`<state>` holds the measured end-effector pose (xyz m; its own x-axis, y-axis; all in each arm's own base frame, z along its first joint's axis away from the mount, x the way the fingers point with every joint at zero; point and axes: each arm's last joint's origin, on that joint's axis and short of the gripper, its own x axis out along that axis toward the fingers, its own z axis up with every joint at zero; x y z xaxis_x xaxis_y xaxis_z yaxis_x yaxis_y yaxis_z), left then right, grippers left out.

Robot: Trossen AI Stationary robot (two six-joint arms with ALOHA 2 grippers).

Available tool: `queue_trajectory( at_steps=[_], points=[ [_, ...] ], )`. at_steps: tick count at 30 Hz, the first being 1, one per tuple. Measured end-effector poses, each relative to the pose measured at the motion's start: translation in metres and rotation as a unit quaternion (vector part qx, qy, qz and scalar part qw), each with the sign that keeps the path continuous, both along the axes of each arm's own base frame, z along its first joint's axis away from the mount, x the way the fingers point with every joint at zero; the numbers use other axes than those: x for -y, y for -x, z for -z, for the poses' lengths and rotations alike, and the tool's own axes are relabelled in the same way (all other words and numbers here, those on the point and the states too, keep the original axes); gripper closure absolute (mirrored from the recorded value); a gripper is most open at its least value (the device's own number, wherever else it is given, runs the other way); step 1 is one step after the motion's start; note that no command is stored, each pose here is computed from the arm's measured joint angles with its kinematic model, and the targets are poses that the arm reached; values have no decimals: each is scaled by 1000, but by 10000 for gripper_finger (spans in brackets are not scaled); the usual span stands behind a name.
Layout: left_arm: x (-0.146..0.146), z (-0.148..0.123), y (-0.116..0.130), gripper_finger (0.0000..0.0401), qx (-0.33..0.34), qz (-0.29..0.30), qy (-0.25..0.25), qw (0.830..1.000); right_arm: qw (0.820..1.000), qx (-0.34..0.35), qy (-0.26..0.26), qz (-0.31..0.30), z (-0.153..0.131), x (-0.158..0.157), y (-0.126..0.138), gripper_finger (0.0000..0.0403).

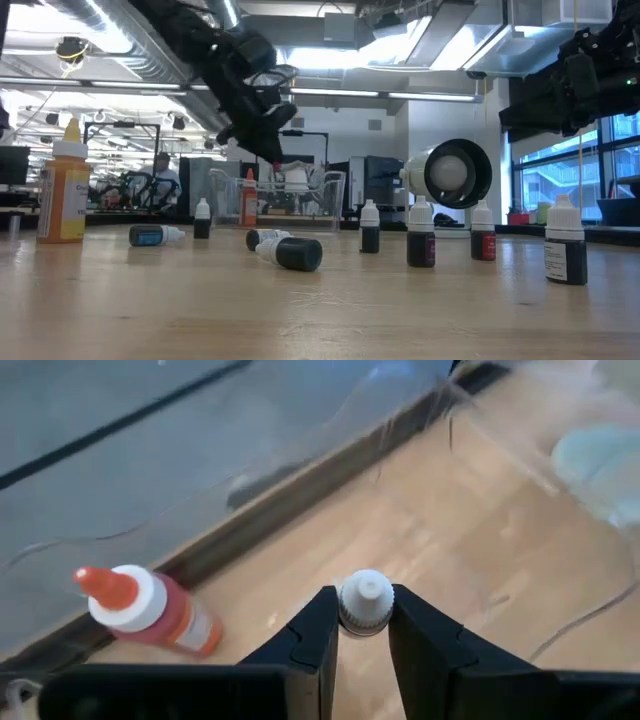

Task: Pick & Place food coloring
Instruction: Put the red food coloring bottle into the transparent bin

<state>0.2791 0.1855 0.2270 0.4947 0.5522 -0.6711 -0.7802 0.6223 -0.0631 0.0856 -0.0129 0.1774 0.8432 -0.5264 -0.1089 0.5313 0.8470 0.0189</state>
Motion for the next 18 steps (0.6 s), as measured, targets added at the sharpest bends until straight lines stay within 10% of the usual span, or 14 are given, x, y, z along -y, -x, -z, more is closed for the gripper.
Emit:
queue_trajectory(
  at_steps=[18],
  points=[
    [-18, 30, -30, 331, -113, -6, 91, 989, 1000, 1, -1, 0, 0, 0, 0, 244]
  ],
)
